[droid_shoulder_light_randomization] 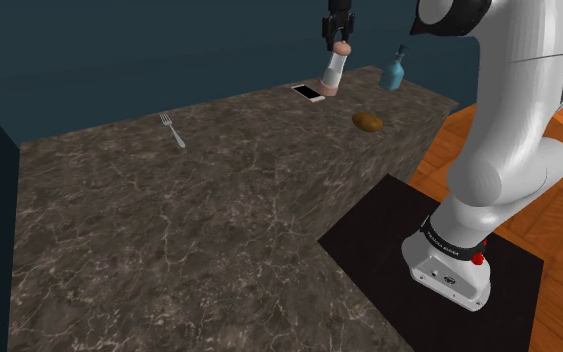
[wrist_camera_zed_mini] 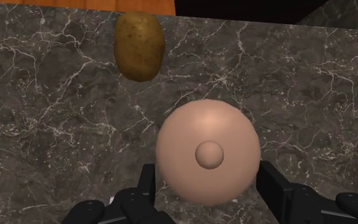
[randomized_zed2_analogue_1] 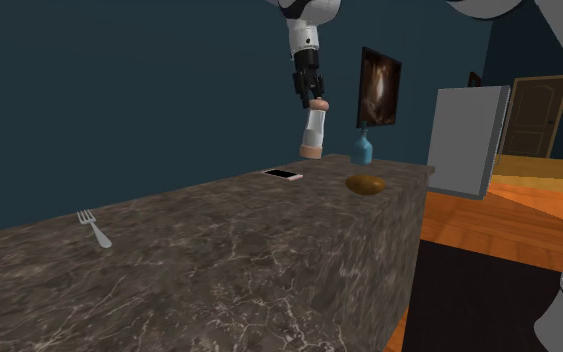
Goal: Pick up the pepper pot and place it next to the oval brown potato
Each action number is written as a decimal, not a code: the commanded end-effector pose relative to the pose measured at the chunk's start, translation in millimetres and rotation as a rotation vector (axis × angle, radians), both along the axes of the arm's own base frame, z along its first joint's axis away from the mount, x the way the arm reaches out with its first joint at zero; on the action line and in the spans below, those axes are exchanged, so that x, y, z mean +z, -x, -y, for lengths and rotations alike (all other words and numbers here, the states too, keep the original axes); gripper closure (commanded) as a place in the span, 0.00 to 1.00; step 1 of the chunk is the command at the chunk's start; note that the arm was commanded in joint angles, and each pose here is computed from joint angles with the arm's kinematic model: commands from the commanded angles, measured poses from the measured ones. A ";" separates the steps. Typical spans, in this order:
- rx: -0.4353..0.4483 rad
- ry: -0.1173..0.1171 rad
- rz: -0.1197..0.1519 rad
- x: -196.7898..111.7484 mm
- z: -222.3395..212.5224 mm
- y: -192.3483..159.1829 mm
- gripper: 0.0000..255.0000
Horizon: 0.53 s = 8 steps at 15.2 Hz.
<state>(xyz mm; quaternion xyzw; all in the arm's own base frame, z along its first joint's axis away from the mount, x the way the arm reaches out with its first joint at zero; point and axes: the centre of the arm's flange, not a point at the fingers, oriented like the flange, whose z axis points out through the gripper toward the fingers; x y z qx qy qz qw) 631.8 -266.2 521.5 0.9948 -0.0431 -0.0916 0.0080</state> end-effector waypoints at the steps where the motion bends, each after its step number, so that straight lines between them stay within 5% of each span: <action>1: 0.001 0.000 0.001 -11.0 0.7 0.7 1.00; 8: 0.001 0.000 0.001 -48.0 0.7 0.7 1.00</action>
